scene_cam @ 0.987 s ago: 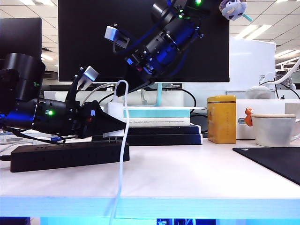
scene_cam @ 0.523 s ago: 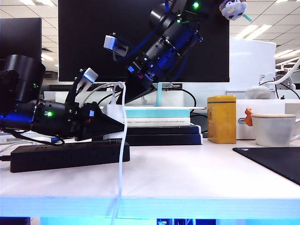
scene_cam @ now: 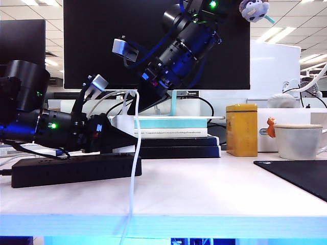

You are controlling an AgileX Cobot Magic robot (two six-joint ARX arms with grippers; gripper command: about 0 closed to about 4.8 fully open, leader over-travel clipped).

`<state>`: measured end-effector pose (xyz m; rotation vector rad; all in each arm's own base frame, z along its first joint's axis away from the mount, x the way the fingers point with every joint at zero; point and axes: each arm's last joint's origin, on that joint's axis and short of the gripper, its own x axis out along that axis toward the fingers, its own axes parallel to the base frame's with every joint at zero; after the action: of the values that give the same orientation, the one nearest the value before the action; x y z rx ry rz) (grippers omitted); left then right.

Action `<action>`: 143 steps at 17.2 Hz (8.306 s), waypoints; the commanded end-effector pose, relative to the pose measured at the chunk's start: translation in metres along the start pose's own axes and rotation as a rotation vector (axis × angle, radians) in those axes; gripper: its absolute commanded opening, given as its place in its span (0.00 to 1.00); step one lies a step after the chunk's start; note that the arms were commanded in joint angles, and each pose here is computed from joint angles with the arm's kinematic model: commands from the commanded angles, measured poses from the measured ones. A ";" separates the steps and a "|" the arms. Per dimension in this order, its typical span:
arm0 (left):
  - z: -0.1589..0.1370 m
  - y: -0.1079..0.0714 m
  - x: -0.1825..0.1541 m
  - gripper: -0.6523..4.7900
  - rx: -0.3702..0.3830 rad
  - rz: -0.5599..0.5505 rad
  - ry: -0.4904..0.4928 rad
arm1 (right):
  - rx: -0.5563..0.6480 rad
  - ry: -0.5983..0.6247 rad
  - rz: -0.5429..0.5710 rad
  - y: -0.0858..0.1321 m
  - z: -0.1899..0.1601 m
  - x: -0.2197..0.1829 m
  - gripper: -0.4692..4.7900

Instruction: Plug the white charger into the left socket.

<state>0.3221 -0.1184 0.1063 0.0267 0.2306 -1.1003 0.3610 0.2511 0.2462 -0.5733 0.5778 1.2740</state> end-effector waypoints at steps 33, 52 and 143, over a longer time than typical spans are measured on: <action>-0.019 -0.004 -0.001 0.43 0.013 0.008 0.159 | -0.077 0.162 -0.015 0.029 0.012 -0.014 0.08; -0.015 -0.007 -0.004 0.40 0.031 -0.006 0.186 | -0.033 0.091 0.033 0.019 0.003 0.009 0.08; -0.006 -0.173 -0.184 0.11 -0.041 0.555 -0.089 | 0.658 -0.246 -0.668 0.236 -0.232 -0.112 0.09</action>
<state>0.0887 -0.0346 0.1536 -0.0308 0.1655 -0.5408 0.0904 0.0603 0.1377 -0.0506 0.5013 0.4487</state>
